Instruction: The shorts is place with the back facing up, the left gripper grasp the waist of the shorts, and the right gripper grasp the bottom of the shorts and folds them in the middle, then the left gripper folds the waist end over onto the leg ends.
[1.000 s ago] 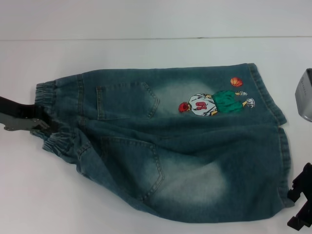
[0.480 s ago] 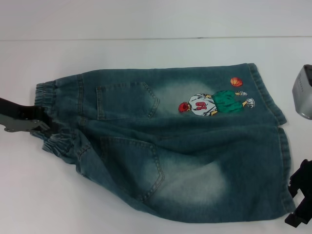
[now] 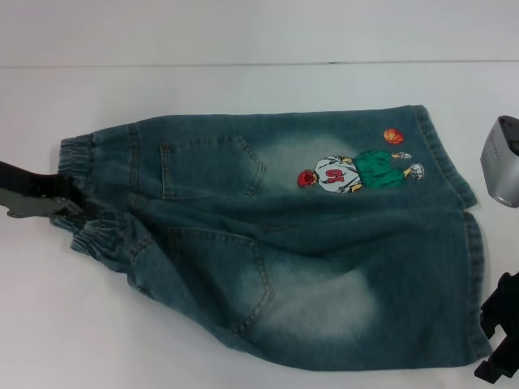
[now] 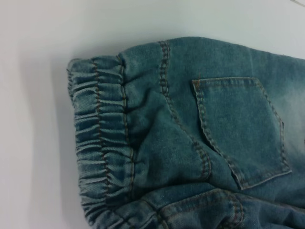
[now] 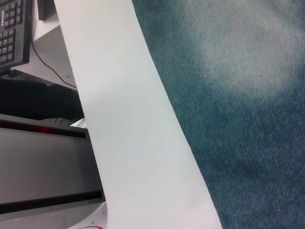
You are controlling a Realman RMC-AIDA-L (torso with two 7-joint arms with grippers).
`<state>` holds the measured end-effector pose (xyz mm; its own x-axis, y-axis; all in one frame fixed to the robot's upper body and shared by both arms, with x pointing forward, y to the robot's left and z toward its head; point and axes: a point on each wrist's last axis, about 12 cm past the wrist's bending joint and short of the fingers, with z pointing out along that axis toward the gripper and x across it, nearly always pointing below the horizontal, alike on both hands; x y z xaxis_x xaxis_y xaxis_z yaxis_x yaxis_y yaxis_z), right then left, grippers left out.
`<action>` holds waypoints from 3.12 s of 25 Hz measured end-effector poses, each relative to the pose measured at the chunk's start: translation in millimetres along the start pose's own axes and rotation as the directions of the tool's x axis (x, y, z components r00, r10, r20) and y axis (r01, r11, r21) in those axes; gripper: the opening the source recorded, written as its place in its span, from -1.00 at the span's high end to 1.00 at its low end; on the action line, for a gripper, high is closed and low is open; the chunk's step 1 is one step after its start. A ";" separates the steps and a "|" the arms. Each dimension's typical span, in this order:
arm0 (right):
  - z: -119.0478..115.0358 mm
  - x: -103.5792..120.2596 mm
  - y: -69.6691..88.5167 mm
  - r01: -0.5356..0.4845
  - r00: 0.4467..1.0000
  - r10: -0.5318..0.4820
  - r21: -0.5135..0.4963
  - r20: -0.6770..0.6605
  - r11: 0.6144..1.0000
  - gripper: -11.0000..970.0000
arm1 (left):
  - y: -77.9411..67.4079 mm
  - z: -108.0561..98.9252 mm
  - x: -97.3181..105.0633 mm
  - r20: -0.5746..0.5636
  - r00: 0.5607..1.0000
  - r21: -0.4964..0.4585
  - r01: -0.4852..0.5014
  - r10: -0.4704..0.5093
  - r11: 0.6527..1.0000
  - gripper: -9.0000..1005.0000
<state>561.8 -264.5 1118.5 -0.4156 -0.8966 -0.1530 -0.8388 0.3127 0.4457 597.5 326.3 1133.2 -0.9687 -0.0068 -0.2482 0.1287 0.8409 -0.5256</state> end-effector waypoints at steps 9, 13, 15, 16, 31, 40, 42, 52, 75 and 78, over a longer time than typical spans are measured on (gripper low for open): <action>0.6 -0.1 -0.7 0.003 1.000 -0.003 0.007 -0.003 1.000 -0.22 | 0.1 -0.2 -0.3 0.002 1.000 0.000 -0.001 0.001 1.000 0.84; 0.8 -0.3 -0.7 0.004 1.000 -0.004 0.006 -0.003 1.000 0.12 | 0.5 -0.9 -0.6 0.003 1.000 -0.002 -0.001 0.001 1.000 0.83; 0.8 -0.3 -0.7 0.004 1.000 -0.004 0.007 -0.003 1.000 0.28 | 0.9 -1.5 -0.8 0.005 1.000 -0.002 0.000 0.000 1.000 0.83; 0.8 -0.3 -0.7 0.004 1.000 -0.004 0.007 -0.003 1.000 0.36 | 1.0 -1.8 -0.8 0.007 1.000 -0.001 0.001 -0.001 1.000 0.83; -9.5 15.5 -8.4 -0.043 0.982 0.041 0.012 0.183 0.999 0.97 | 9.4 -7.7 2.9 0.020 0.999 -0.006 0.025 -0.025 1.000 0.80; -27.8 49.9 -17.8 -0.173 0.775 0.136 0.000 0.617 0.985 0.97 | 23.4 -26.9 1.3 0.128 0.989 0.025 0.073 -0.076 0.997 0.78; -30.6 57.3 -20.1 -0.211 0.705 0.155 -0.004 0.692 0.977 0.97 | 24.9 -30.6 -0.2 0.162 0.983 0.044 0.078 -0.084 0.996 0.78; -30.6 66.1 -43.5 -0.412 0.449 0.197 0.006 0.872 0.911 0.97 | 29.4 -34.3 -14.6 0.361 0.922 0.107 0.106 -0.138 0.989 0.76; -12.1 10.2 -85.5 -0.602 0.430 0.025 0.266 0.902 0.753 0.97 | 46.8 -5.5 -2.2 0.540 0.829 0.086 0.117 -0.145 0.989 0.71; -6.7 5.8 -86.8 -0.613 0.433 0.013 0.284 0.901 0.737 0.97 | 45.2 1.2 -0.5 0.560 0.819 0.083 0.093 -0.124 0.992 0.71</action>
<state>634.6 -299.0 1084.8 -0.5079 -0.1014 -0.8554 -0.4635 0.8692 0.1721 604.1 363.6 1108.6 -0.6908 -0.4125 -0.5939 0.0552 0.7888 -0.6121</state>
